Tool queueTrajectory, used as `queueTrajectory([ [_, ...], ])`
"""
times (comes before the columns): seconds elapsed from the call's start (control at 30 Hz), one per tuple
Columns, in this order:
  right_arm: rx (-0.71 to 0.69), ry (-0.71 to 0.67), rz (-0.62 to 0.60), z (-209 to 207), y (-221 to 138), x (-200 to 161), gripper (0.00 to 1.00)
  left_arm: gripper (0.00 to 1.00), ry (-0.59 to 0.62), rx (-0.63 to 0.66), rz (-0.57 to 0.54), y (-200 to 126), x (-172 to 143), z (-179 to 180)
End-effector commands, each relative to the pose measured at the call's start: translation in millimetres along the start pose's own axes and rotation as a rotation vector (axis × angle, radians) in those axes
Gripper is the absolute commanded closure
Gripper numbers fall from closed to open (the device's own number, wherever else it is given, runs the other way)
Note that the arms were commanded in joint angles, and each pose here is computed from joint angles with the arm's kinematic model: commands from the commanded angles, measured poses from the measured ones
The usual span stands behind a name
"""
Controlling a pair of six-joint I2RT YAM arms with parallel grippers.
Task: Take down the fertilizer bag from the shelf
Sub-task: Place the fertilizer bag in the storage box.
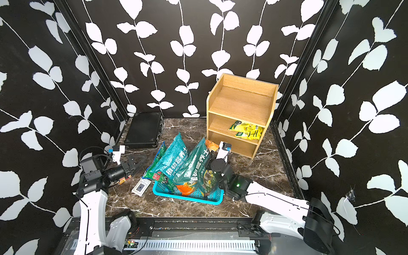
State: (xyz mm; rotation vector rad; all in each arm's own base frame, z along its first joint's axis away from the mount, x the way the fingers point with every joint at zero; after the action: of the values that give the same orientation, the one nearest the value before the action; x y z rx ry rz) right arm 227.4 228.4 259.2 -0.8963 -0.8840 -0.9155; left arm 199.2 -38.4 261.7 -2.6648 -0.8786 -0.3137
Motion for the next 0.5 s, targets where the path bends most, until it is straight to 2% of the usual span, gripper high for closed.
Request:
queueTrajectory([
  [0.0, 0.077, 0.008, -0.010, 17, -6, -4, 0.82, 0.01, 0.016, -0.017, 0.002, 0, -1, 0],
  [0.07, 0.069, -0.014, -0.009, 13, -12, 0, 0.66, 0.01, 0.016, -0.018, 0.003, 0, -1, 0],
  [0.17, 0.062, -0.019, -0.027, 0, -28, 7, 0.51, 0.01, 0.017, -0.018, 0.002, 0, -1, 0],
  [0.37, 0.010, -0.054, -0.056, -35, -63, 19, 0.35, 0.01, 0.017, -0.017, 0.001, 0, -1, 0],
  [0.47, -0.033, -0.075, -0.051, -54, -71, 10, 0.29, 0.01, 0.019, -0.016, 0.000, 0, -1, 0],
])
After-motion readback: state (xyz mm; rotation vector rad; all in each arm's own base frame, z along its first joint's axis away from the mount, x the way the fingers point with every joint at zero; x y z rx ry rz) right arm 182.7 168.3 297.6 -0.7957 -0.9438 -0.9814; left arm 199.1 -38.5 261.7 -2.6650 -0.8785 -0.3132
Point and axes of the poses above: each gripper's point midway between its finger pads, its own y axis out along the fingers, its own z axis along the line the jaws close on, x = y × z, the point moved 5 cm from there along -y, back along the fingers, and after that the axes turned 7 degrees about -y, right-handed, at the moved point
